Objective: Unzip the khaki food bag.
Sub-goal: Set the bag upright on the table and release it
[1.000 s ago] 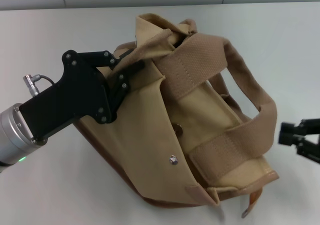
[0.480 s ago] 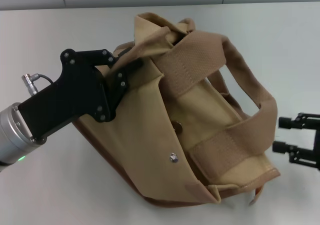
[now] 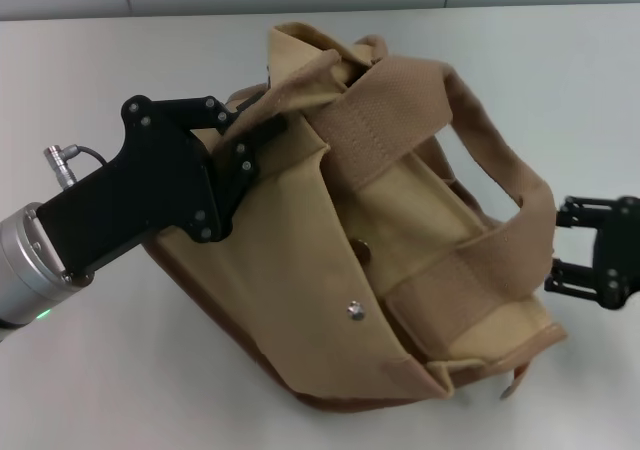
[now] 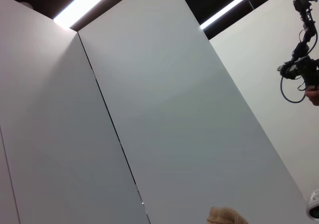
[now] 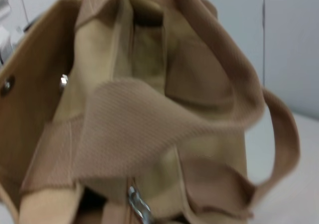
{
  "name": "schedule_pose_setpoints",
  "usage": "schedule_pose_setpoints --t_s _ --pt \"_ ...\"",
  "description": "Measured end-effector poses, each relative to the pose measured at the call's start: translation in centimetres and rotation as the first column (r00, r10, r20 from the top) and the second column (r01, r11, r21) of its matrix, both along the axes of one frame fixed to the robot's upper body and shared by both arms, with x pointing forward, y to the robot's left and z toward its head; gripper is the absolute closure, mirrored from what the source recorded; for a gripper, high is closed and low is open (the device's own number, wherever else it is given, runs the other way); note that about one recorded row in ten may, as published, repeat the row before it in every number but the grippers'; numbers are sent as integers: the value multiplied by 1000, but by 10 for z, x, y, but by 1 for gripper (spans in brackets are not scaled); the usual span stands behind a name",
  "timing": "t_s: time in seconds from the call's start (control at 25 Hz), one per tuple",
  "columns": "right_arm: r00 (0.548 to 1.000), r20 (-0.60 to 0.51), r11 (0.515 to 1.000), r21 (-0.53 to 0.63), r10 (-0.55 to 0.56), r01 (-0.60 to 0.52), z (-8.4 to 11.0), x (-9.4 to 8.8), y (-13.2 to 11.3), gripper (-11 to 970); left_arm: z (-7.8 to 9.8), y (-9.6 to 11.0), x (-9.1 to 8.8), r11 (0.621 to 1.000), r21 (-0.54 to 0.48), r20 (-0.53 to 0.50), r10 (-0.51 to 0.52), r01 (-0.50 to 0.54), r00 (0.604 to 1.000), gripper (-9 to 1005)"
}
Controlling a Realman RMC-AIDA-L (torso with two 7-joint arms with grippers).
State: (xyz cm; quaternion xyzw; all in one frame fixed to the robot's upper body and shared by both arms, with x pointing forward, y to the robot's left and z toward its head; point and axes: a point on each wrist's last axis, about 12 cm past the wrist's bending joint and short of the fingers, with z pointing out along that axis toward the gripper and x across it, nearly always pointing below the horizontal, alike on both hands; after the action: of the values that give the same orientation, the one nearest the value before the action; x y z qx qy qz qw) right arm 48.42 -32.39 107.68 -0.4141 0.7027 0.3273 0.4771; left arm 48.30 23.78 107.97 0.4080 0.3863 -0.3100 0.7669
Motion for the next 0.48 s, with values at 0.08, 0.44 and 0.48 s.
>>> schedule_pose_setpoints --t_s 0.08,0.44,0.48 --pt "999 13 999 9 47 -47 -1 8 12 439 0 0 0 1000 0 0 0 0 1000 814" --pt "996 68 998 -1 59 -59 1 21 26 491 -2 0 -2 1000 -2 -10 0 0 1000 810" --pt "995 93 999 29 36 -39 5 23 25 528 -2 0 -3 1000 -2 -13 1 -1 1000 809"
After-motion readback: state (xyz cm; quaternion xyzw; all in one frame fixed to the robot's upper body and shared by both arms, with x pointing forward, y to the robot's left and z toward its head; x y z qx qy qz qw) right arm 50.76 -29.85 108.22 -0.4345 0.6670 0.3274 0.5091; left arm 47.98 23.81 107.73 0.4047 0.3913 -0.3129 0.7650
